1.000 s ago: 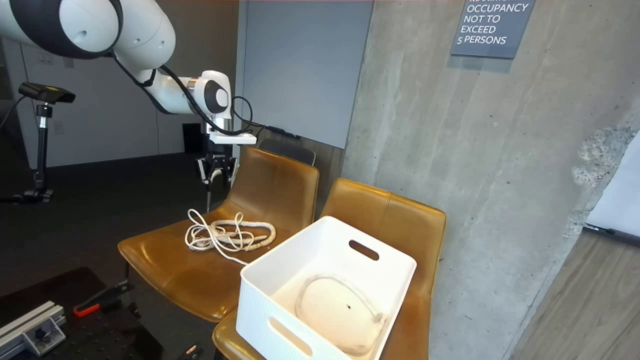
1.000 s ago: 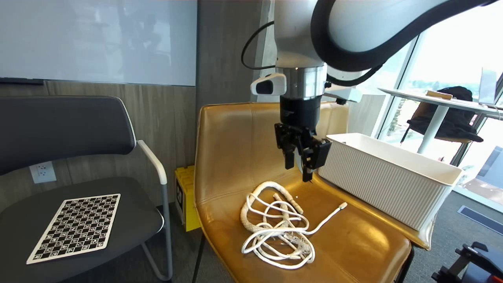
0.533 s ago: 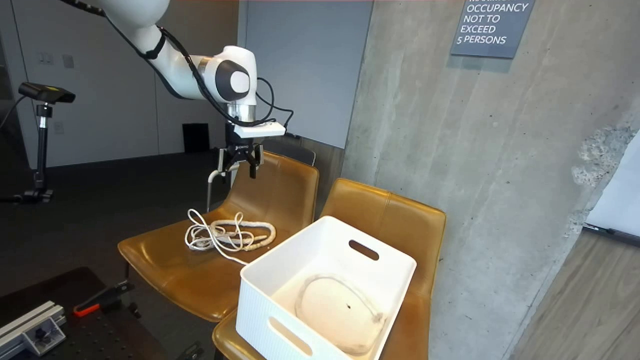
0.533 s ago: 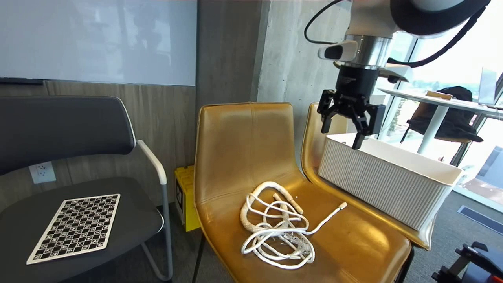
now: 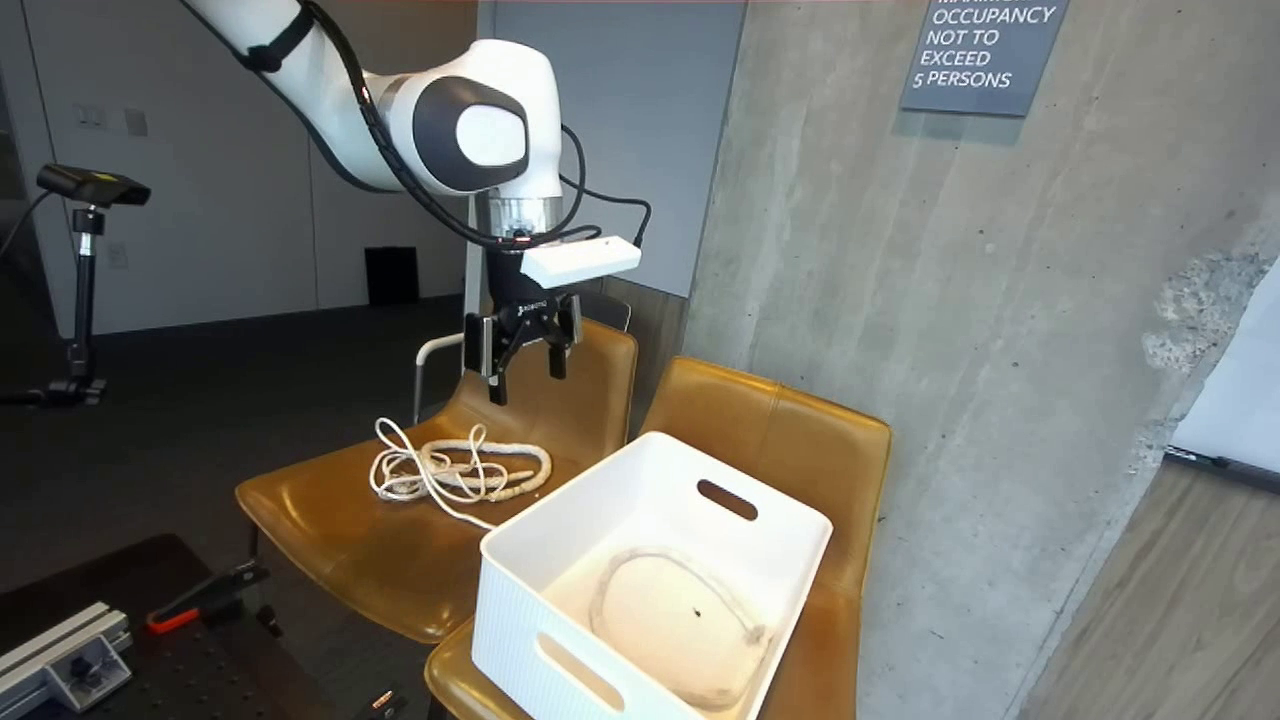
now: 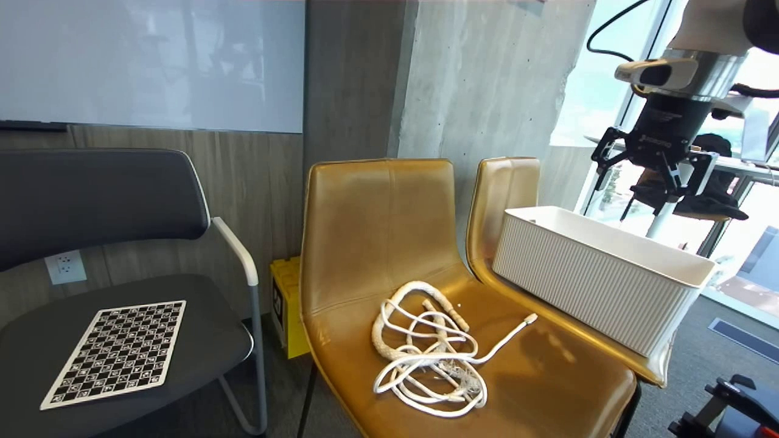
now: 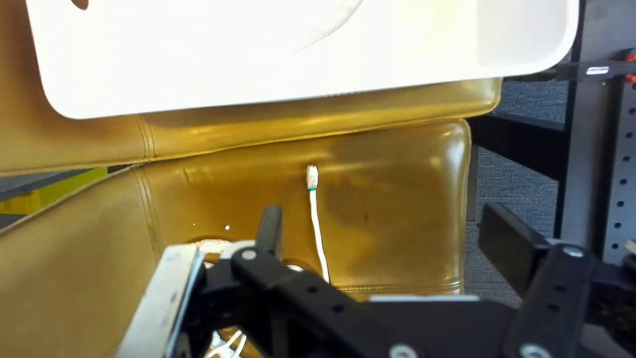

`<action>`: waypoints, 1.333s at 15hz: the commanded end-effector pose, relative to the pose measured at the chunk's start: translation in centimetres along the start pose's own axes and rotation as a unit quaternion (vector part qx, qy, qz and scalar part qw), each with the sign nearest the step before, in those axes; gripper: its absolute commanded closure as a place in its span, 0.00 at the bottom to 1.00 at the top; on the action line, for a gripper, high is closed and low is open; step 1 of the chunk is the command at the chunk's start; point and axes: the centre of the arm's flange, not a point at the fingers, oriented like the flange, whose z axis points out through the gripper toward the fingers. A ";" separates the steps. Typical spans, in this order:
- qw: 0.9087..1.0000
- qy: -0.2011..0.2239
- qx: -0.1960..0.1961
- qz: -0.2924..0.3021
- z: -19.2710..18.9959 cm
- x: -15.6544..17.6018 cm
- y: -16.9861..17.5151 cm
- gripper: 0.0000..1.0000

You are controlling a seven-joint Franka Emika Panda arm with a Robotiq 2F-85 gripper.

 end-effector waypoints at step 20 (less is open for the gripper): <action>1.000 0.011 -0.001 0.019 10.6 -15.2 14.7 0.00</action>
